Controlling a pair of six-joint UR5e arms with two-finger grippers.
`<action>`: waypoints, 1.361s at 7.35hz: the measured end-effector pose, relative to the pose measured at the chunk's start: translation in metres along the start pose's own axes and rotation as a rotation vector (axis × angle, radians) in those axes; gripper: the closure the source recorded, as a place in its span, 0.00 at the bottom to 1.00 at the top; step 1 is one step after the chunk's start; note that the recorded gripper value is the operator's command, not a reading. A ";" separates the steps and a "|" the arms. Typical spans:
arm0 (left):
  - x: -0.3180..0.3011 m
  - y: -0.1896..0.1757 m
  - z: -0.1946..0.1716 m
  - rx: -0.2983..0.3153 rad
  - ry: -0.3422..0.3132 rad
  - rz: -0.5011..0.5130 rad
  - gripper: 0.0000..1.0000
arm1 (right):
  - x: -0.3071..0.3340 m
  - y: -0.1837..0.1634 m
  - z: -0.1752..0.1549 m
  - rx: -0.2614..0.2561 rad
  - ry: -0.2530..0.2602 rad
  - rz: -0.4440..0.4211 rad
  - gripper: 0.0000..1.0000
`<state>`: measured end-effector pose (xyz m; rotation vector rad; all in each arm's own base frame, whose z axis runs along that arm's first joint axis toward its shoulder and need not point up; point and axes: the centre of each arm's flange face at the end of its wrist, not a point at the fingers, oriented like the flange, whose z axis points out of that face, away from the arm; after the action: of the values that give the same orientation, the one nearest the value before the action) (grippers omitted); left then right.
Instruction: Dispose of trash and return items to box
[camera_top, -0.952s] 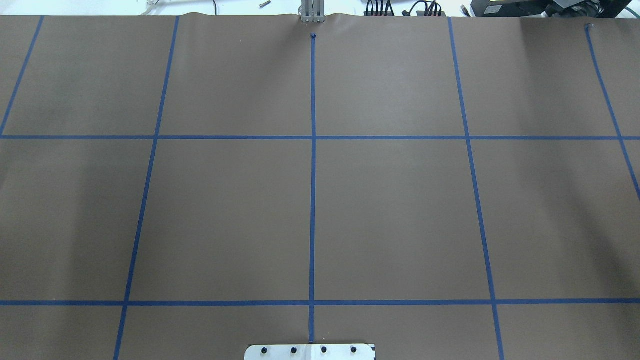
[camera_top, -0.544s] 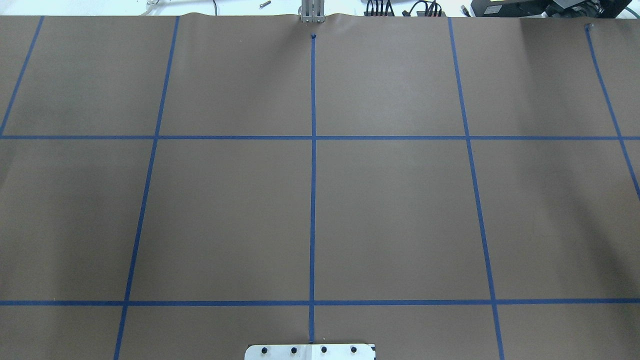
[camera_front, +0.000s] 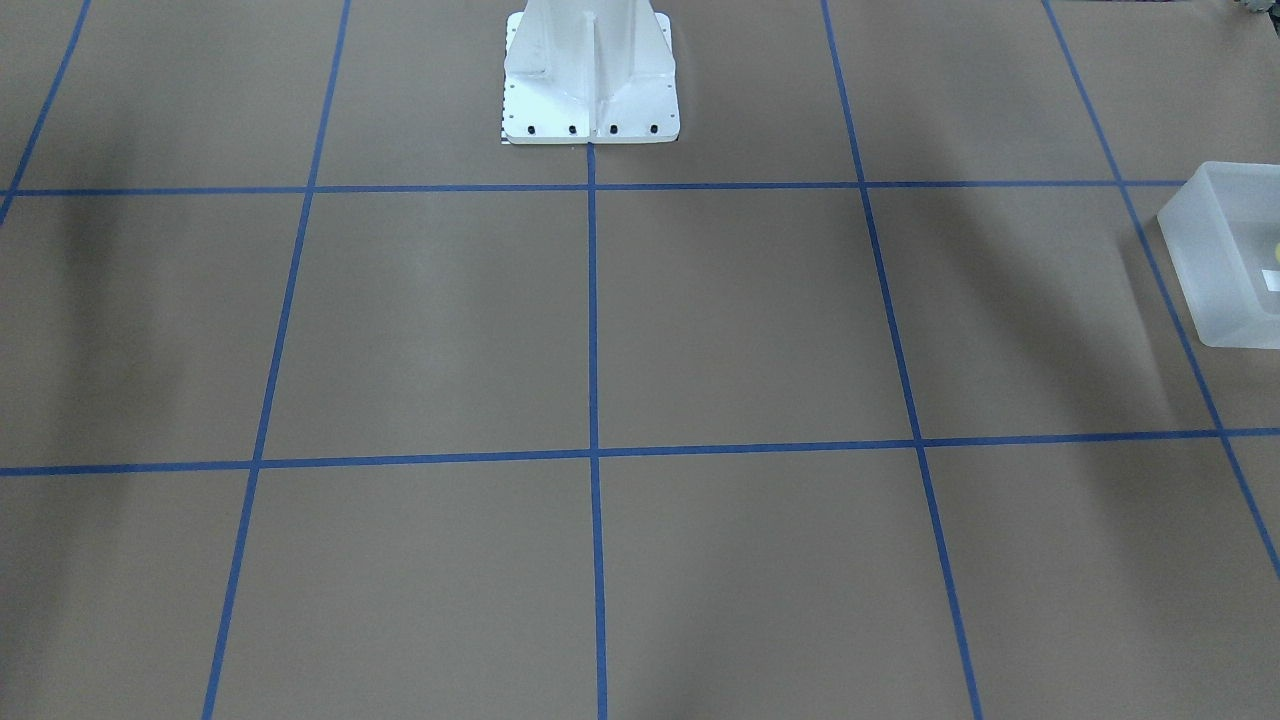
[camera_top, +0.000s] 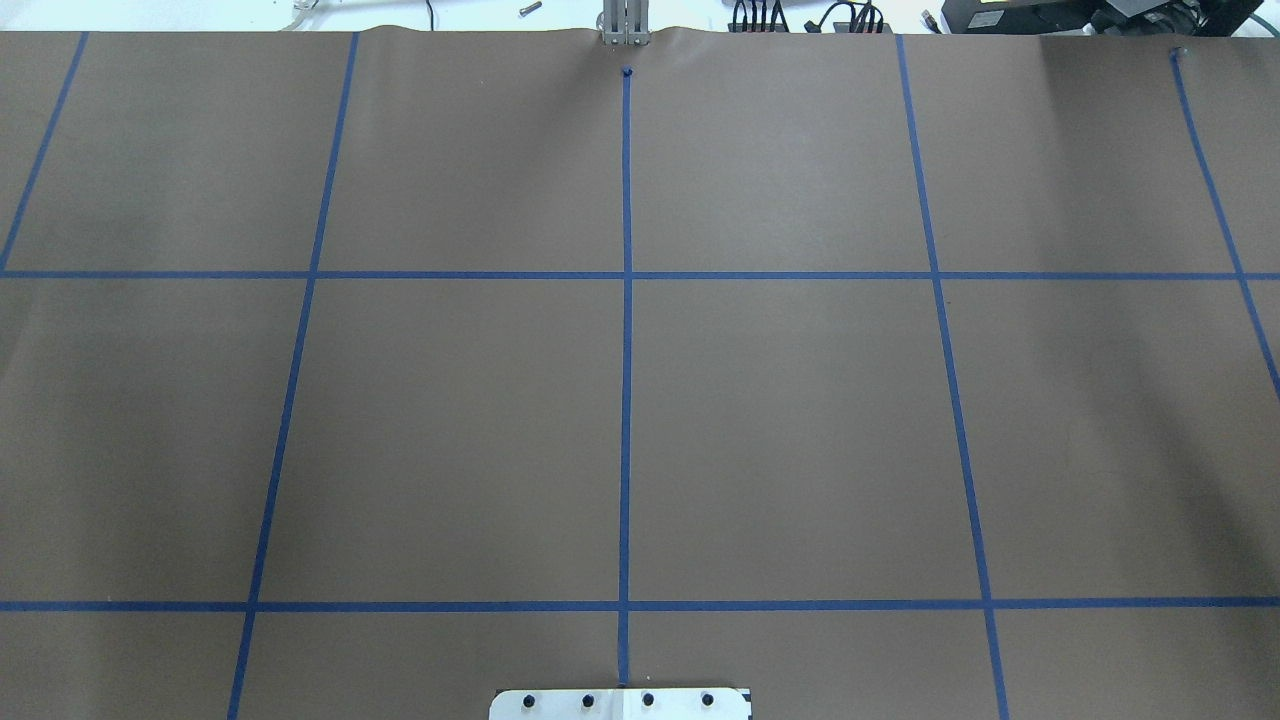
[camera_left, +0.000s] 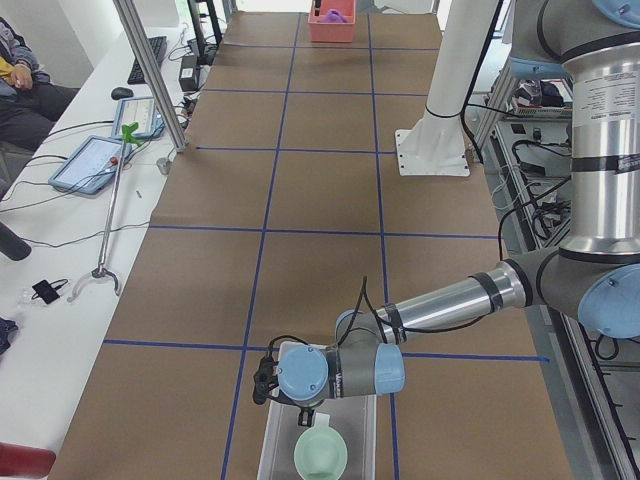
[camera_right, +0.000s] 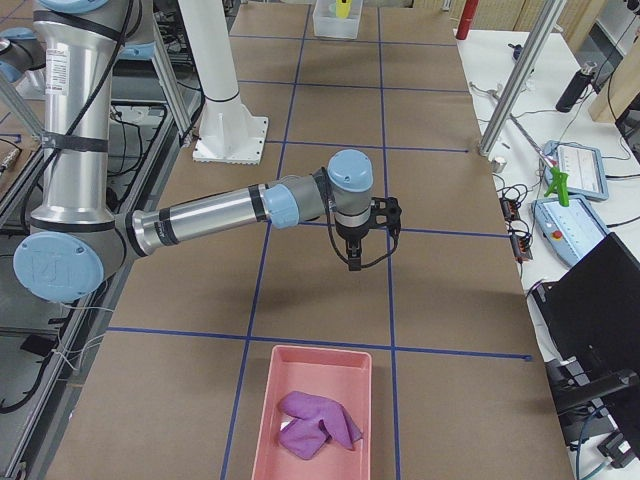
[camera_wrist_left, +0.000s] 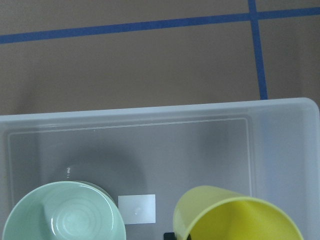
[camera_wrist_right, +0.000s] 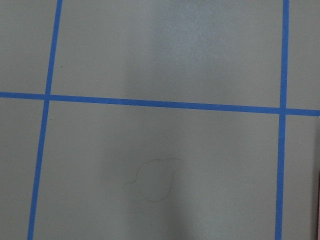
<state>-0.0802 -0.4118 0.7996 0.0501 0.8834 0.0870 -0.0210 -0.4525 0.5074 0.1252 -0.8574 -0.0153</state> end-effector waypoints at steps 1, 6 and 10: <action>0.001 0.000 0.012 0.002 -0.002 -0.017 1.00 | 0.000 0.000 0.000 -0.001 -0.001 0.000 0.00; 0.004 -0.001 0.027 -0.007 -0.001 -0.039 0.02 | 0.000 0.001 0.000 -0.002 -0.002 0.001 0.00; 0.029 -0.022 0.004 0.034 0.004 0.010 0.02 | 0.000 0.001 0.000 -0.001 -0.001 0.001 0.00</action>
<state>-0.0574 -0.4307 0.7785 0.0865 0.8886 0.0813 -0.0210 -0.4521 0.5079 0.1237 -0.8582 -0.0149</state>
